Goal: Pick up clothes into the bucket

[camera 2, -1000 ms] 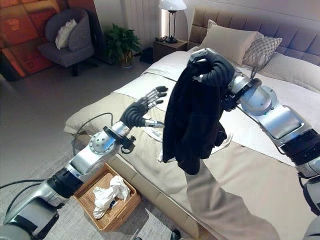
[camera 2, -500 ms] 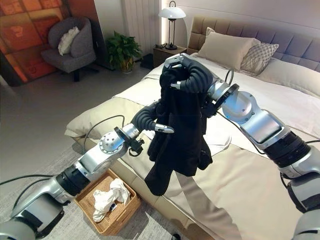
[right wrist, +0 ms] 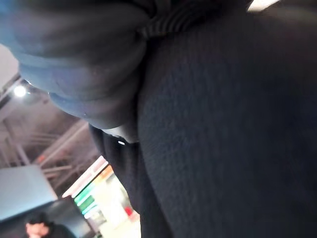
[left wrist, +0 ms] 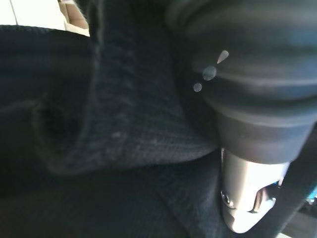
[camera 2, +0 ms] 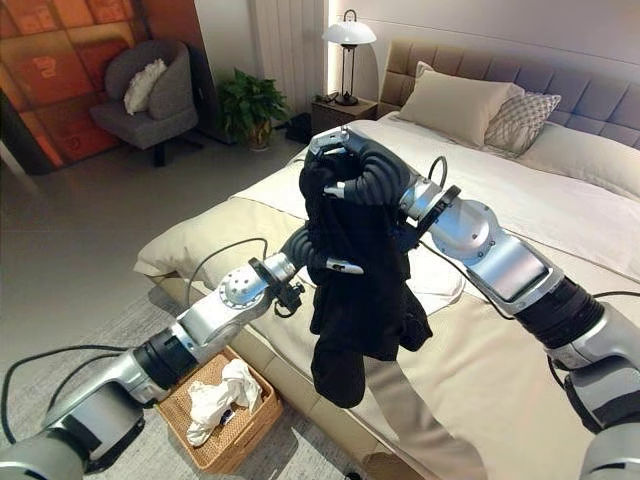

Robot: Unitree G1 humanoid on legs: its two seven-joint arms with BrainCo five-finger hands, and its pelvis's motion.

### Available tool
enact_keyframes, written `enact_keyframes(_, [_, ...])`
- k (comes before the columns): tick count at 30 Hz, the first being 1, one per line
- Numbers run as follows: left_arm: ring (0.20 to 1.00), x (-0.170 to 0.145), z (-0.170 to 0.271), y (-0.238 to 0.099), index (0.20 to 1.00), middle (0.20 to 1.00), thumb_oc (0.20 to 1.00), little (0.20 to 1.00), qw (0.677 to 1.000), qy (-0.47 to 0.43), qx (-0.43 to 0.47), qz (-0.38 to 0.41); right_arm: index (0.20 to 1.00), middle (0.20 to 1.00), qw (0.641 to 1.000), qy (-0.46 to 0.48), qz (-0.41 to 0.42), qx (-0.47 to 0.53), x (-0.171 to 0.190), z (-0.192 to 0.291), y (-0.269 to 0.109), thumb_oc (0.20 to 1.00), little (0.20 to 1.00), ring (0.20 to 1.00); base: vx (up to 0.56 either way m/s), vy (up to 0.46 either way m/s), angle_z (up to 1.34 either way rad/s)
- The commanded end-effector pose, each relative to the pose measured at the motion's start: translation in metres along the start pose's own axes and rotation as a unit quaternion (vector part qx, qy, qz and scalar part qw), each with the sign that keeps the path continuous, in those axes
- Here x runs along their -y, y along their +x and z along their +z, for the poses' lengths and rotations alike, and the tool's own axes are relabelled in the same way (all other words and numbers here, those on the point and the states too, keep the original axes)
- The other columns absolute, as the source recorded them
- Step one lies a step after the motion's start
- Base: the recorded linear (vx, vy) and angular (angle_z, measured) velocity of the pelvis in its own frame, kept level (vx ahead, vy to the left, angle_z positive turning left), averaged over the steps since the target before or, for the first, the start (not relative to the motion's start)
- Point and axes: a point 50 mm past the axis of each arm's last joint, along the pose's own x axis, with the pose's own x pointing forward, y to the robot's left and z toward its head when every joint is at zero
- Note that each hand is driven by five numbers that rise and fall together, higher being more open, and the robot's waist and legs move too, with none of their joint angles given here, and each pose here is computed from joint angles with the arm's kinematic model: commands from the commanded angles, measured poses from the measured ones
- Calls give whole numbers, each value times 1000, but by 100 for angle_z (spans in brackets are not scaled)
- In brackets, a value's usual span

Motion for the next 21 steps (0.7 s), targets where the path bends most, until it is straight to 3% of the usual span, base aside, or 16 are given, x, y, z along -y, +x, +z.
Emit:
enact_keyframes(1, [931,9,11,21,931,931,931,931,998,-25,5,-62,200,200,983,43,-40,176,17,64,16,200,200,200,0,0,0])
enact_keyframes(3, [200,11,10,19,200,200,200,200,995,-67,0,-76,200,200,982,49,-39,177,15,64,18,200,200,200,0,0,0])
enact_keyframes(4, [200,10,8,17,200,200,200,200,994,-82,-5,-77,200,200,983,50,-41,174,16,62,19,200,200,200,0,0,0])
enact_keyframes(5, [200,9,7,15,200,200,200,200,993,-93,-8,-76,297,297,983,49,-42,173,16,62,20,297,297,297,0,0,0])
enact_keyframes(6, [200,9,6,13,200,200,200,200,992,-105,-9,-75,457,457,983,48,-43,170,16,61,19,457,457,457,0,0,0])
enact_keyframes(7, [200,7,4,11,200,200,200,200,991,-112,-12,-72,859,859,984,43,-44,168,16,60,20,859,859,859,0,0,0])
enact_keyframes(8, [200,5,2,10,200,200,200,200,990,-120,-14,-67,1000,1000,985,38,-46,164,16,59,19,1000,1000,1000,0,0,0])
enact_keyframes(17, [200,-29,1,-16,200,200,200,200,996,-88,-5,10,1000,1000,987,27,-106,119,28,35,-1,1000,1000,1000,0,0,0])
enact_keyframes(21, [200,-61,17,-45,200,200,200,200,998,24,6,65,1000,1000,983,38,-167,66,39,11,-34,1000,1000,1000,0,0,0])
